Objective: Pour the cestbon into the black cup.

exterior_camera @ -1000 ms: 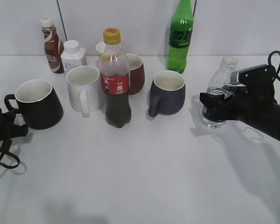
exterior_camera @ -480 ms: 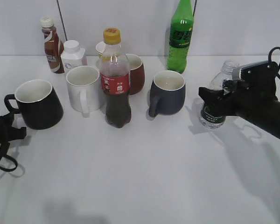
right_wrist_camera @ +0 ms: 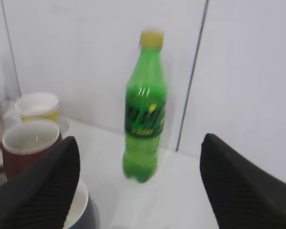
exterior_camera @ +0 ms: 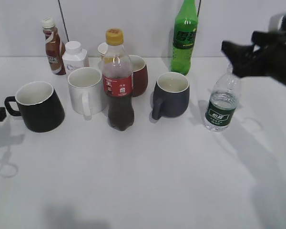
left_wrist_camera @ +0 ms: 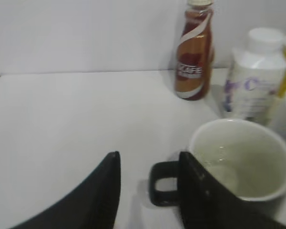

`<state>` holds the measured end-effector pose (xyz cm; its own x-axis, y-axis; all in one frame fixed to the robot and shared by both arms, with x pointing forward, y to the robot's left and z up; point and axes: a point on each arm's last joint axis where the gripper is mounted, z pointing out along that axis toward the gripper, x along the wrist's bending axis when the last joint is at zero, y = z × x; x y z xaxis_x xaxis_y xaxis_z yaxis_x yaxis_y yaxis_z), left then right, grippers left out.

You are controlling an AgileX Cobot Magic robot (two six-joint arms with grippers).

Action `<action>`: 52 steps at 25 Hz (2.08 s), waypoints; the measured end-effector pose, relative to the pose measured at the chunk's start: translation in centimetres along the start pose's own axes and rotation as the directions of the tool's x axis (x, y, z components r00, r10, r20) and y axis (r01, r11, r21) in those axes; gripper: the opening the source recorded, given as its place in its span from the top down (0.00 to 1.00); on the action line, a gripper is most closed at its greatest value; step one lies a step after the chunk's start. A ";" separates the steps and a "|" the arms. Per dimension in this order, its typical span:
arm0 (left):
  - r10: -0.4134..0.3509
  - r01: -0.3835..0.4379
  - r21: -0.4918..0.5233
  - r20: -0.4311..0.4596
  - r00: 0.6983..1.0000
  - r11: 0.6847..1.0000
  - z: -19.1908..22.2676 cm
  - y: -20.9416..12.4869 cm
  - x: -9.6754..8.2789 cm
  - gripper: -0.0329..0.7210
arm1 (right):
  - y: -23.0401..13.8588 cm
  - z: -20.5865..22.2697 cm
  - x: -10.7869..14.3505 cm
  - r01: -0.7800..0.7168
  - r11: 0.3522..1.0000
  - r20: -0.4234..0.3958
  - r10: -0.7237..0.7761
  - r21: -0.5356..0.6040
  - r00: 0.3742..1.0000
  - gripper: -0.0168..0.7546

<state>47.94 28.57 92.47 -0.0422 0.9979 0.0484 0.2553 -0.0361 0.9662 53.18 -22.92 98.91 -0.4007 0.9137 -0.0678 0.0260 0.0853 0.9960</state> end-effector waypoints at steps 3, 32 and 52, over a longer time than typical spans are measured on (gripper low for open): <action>-0.040 0.037 0.060 0.051 0.998 0.997 -2.4 2.7 -0.1 0.53 | 3.6 -2.3 -0.1 -0.001 1.000 0.037 0.001 -0.005 0.999 0.20; -0.053 0.018 0.239 0.141 0.989 0.971 -27.6 6.6 3.3 0.45 | 5.5 -30.2 4.1 -0.084 0.869 0.218 -0.029 0.488 0.975 0.21; -0.077 0.060 0.188 0.085 0.993 0.980 -27.4 6.6 3.1 0.46 | 5.3 -30.8 4.4 -0.109 0.919 0.346 -0.031 0.378 0.938 0.21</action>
<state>23.01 30.00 105.89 0.0203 0.9987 -0.0473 0.4295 0.0340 0.9024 23.31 -30.72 105.66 -0.0596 0.9917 -0.1143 0.4135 0.1287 0.9013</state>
